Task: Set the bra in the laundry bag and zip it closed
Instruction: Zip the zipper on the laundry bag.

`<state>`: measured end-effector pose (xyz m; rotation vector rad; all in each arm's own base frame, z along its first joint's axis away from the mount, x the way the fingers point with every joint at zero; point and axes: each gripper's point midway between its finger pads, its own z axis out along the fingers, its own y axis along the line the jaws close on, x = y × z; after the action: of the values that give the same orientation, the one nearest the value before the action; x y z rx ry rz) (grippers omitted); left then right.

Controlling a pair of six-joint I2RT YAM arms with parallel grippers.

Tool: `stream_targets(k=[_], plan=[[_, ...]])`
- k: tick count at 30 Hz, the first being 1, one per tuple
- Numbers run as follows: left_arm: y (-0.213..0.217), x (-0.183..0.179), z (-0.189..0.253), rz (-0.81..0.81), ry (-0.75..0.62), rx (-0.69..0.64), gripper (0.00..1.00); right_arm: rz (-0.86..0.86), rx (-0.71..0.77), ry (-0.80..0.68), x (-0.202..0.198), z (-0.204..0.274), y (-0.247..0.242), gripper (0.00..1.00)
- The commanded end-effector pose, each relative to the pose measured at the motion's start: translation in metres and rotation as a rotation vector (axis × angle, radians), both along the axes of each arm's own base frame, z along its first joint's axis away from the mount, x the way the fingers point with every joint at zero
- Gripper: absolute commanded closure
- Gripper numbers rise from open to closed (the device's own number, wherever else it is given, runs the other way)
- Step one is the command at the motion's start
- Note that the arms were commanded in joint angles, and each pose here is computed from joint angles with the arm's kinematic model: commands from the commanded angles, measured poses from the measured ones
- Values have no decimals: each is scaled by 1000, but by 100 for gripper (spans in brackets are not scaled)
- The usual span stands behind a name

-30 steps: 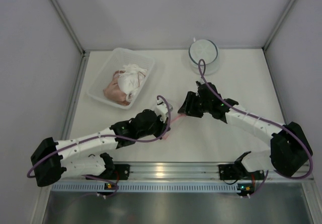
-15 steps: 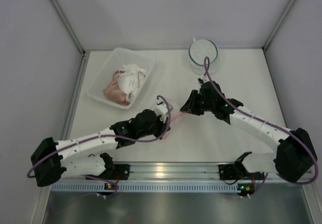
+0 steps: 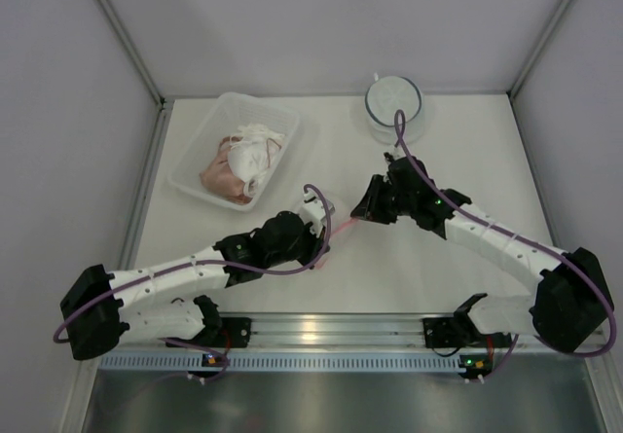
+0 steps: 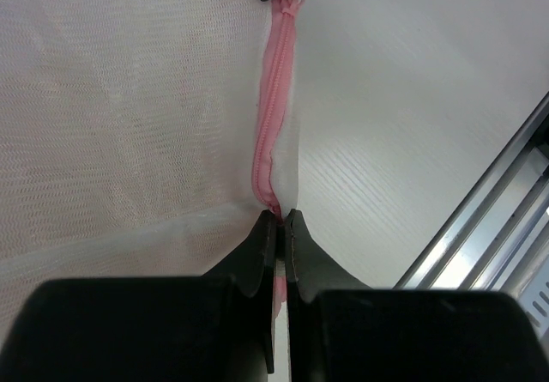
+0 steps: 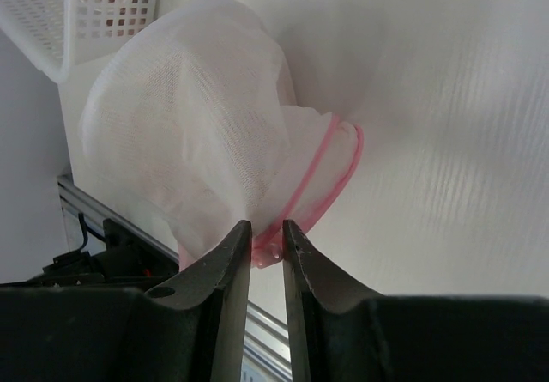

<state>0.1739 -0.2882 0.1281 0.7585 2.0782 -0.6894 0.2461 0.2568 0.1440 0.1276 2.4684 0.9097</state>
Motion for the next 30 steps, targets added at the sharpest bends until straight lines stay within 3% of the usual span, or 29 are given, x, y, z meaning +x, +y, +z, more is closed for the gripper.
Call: stream_targets(k=[1, 12, 16, 24, 30], plan=[[-2, 5, 2, 22, -12, -18, 100, -7, 36, -69, 9, 26, 2, 78], [-2, 4, 1, 23, -7, -18, 100, -22, 42, -89, 11, 35, 0, 87], [-1, 4, 0, 23, -6, -16, 100, -24, 41, -87, 11, 35, 0, 100], [0, 9, 8, 73, -8, -42, 100, -62, -34, -137, 22, 32, -12, 100], [5, 14, 52, 102, -86, -147, 100, -196, -178, -295, 58, 41, -40, 100]])
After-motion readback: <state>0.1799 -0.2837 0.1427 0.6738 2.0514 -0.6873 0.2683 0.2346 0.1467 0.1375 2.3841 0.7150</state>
